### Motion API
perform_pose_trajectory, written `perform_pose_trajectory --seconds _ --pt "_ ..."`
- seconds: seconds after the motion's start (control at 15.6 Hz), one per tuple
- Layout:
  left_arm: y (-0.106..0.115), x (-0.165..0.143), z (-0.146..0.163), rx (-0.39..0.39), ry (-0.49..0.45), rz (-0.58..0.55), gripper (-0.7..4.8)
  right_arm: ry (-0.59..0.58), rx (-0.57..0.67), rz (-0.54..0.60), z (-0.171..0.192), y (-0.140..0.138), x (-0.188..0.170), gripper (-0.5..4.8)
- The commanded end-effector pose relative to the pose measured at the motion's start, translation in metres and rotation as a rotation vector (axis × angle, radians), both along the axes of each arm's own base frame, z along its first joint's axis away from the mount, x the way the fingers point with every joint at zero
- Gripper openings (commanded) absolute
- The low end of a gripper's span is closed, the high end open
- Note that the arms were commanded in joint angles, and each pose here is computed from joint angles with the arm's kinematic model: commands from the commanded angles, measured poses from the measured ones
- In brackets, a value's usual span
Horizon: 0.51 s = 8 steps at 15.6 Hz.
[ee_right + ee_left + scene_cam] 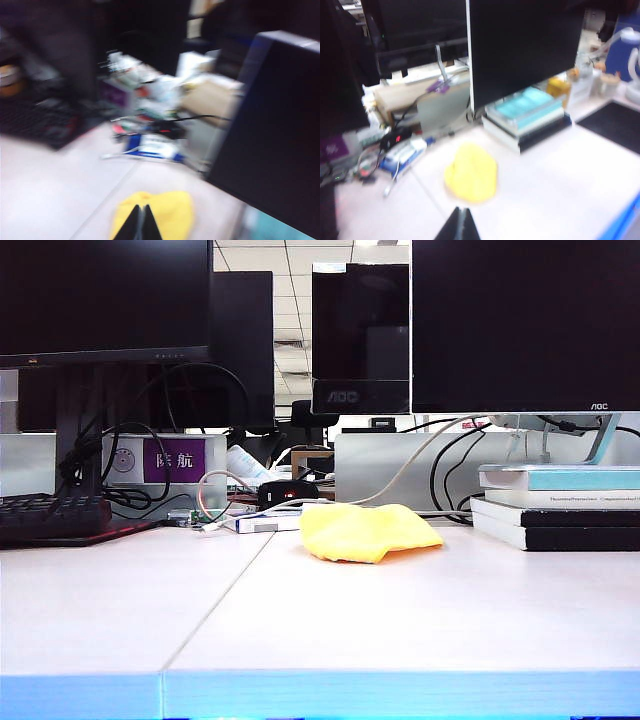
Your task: Wipe the table from back to front using the rag.
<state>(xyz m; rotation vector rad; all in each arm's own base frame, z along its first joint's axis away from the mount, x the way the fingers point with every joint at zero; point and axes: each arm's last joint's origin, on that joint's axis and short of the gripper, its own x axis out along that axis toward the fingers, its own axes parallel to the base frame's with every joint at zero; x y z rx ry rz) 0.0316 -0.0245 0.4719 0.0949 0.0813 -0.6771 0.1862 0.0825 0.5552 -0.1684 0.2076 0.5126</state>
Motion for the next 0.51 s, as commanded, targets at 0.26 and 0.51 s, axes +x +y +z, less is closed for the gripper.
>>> perform_pose_trajectory --seconds 0.26,0.51 --pt "0.026 -0.038 -0.052 0.030 0.050 -0.012 -0.05 0.049 -0.025 -0.024 -0.026 -0.015 -0.033 -0.01" --pt "0.029 -0.041 -0.124 -0.036 0.040 -0.010 -0.05 0.055 -0.026 -0.025 -0.093 -0.026 -0.058 -0.01"
